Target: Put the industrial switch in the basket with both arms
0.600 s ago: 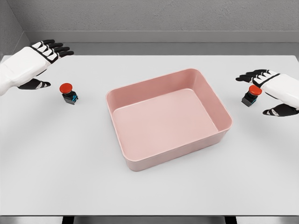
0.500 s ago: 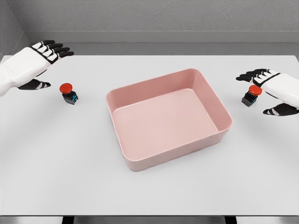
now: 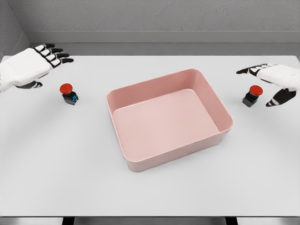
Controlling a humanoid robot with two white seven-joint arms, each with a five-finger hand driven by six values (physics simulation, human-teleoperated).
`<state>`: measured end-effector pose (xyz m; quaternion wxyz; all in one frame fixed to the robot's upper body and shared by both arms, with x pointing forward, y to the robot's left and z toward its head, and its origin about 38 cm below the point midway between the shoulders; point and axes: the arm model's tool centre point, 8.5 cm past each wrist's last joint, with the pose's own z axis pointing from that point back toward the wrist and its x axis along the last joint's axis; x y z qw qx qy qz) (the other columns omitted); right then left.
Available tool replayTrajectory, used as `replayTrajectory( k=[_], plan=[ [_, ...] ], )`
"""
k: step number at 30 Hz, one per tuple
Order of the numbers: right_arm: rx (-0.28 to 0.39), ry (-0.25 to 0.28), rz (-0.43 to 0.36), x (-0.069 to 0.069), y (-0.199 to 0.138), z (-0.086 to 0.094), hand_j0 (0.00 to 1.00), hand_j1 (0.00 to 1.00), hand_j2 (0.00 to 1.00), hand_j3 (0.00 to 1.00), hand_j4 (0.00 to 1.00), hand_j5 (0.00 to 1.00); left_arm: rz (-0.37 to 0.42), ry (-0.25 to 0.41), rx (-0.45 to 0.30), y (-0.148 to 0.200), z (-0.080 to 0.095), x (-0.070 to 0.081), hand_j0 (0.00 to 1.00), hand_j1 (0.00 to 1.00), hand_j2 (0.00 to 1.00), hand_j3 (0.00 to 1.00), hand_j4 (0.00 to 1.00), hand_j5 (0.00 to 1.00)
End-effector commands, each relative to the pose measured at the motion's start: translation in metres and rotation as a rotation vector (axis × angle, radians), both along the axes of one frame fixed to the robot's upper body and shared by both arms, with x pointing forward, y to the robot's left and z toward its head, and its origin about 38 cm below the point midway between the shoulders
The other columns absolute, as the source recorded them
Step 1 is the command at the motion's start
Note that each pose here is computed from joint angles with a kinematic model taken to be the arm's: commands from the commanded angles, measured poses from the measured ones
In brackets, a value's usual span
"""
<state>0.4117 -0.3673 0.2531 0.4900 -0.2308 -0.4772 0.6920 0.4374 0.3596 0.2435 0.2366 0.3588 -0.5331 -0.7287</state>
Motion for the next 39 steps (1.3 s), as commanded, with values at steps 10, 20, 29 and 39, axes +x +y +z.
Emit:
replayTrajectory(
  k=[10, 20, 29, 39],
  plan=[
    [0.012, 0.105, -0.132, 0.033, -0.008, -0.027, 1.00, 1.00, 1.00, 1.00, 1.00, 1.00, -0.051, 0.122, 0.157, -0.026, -0.052, 0.013, 1.00, 1.00, 1.00, 1.00, 1.00, 1.00],
    [0.011, 0.160, -0.180, 0.044, -0.016, -0.050, 1.00, 1.00, 1.00, 1.00, 1.00, 1.00, -0.082, 0.157, 0.208, -0.040, -0.065, 0.021, 1.00, 1.00, 1.00, 1.00, 1.00, 1.00],
    [0.016, 0.165, -0.184, 0.055, -0.013, -0.051, 1.00, 1.00, 1.00, 1.00, 1.00, 1.00, -0.074, 0.196, 0.244, -0.041, -0.074, 0.035, 1.00, 1.00, 1.00, 1.00, 1.00, 1.00],
    [0.006, 0.192, -0.209, 0.057, -0.021, -0.061, 1.00, 1.00, 1.00, 1.00, 1.00, 1.00, -0.061, 0.196, 0.263, -0.037, -0.068, 0.037, 0.94, 0.94, 0.94, 0.94, 0.94, 0.94]
  ],
)
